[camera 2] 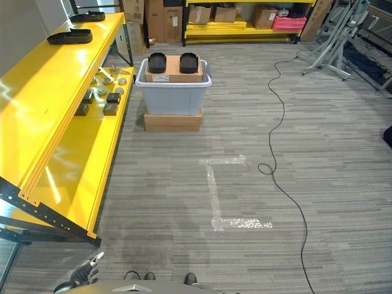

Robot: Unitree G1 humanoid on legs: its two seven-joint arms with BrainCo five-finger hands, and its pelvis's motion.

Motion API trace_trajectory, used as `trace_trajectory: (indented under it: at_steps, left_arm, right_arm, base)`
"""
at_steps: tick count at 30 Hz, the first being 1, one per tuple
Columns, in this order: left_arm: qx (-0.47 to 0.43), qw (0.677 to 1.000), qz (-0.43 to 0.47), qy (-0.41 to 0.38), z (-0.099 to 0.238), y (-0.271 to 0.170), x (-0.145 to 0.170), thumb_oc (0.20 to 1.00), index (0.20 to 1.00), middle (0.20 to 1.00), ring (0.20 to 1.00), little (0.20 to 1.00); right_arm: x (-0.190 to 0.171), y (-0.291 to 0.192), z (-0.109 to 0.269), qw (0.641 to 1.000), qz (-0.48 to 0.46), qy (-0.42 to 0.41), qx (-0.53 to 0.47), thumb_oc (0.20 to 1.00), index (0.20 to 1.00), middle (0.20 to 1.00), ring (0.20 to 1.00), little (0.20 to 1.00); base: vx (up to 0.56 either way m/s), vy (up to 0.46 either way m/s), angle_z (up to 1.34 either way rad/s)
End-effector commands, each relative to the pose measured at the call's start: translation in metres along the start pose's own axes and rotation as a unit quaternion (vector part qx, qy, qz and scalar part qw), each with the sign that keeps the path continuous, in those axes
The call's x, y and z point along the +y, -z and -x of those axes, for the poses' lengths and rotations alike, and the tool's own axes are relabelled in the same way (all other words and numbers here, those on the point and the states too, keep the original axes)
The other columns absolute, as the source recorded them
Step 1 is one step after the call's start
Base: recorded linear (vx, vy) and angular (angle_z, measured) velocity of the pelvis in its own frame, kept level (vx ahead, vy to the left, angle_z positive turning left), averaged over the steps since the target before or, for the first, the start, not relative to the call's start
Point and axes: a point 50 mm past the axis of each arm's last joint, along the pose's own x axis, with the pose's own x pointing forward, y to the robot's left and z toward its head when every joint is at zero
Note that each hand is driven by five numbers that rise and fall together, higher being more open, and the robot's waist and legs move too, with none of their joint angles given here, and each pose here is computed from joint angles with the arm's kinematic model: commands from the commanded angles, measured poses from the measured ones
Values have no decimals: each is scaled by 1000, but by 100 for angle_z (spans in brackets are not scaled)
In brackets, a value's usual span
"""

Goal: Move parts from the plastic box to the shelf.

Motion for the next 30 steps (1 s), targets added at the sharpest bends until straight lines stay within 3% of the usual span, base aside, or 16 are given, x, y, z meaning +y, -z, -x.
trace_trajectory:
  at_steps: [1,30]
  left_arm:
    - [-7,999,-35,-3,-4,-10,-2,1000,1000,1000,1000,1000]
    - [65,996,-17,-64,-6,3,-1,1000,1000,1000,1000,1000]
  right_arm:
    - [-8,-1,-1,999,30,17,12,1000,1000,1000,1000,1000]
    - [-8,9,0,996,46,32,74,1000,1000,1000,1000,1000]
  base:
    - [0,0,0]
    - [4,1,0]
